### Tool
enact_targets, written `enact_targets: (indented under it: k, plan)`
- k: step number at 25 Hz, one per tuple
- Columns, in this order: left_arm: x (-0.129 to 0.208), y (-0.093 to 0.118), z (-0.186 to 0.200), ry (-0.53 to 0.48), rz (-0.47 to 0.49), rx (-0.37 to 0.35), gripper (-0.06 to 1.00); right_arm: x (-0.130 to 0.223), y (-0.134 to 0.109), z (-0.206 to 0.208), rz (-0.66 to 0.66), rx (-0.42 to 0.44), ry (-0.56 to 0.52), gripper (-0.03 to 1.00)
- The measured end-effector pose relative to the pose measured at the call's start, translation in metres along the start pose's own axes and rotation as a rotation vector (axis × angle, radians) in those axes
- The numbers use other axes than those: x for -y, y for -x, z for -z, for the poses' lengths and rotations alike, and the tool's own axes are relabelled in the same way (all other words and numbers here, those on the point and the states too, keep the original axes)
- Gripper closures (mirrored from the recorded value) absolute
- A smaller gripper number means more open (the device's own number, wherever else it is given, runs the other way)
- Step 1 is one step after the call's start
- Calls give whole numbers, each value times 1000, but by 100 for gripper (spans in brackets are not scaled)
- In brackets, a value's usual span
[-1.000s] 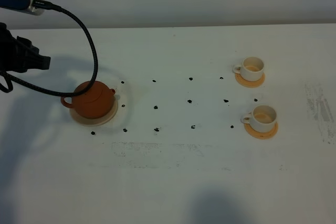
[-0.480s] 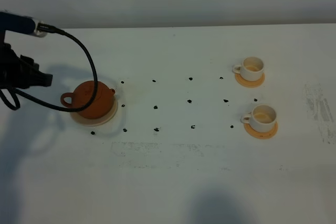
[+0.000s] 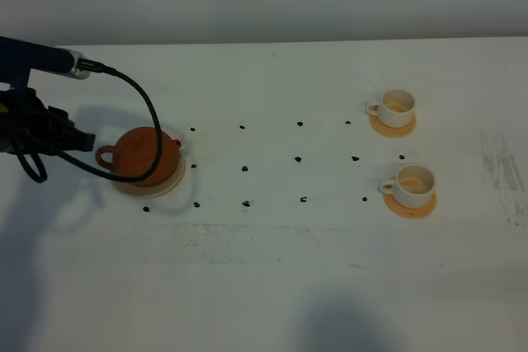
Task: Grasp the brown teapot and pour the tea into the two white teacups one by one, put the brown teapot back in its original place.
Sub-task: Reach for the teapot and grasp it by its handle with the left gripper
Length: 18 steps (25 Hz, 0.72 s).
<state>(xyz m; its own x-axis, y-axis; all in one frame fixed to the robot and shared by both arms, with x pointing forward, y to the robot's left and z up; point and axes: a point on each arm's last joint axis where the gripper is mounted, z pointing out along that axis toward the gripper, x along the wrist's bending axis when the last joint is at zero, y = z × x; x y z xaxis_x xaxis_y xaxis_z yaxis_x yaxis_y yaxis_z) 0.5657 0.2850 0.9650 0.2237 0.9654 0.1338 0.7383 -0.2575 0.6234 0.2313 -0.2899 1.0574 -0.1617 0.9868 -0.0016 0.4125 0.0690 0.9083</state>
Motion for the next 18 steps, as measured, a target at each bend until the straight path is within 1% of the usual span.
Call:
enact_targets:
  k: [7,13,18]
  plan:
    - [-12,-3,-5,19,0,-4,58,6,1,-4,7,12,-47,63]
    - [-10,-3,-18,2,0,-1,58,8,4,-5,-14,36,-54,68]
    - [-8,-2,-29,-9,0,0,58,8,4,-5,-22,36,-54,73]
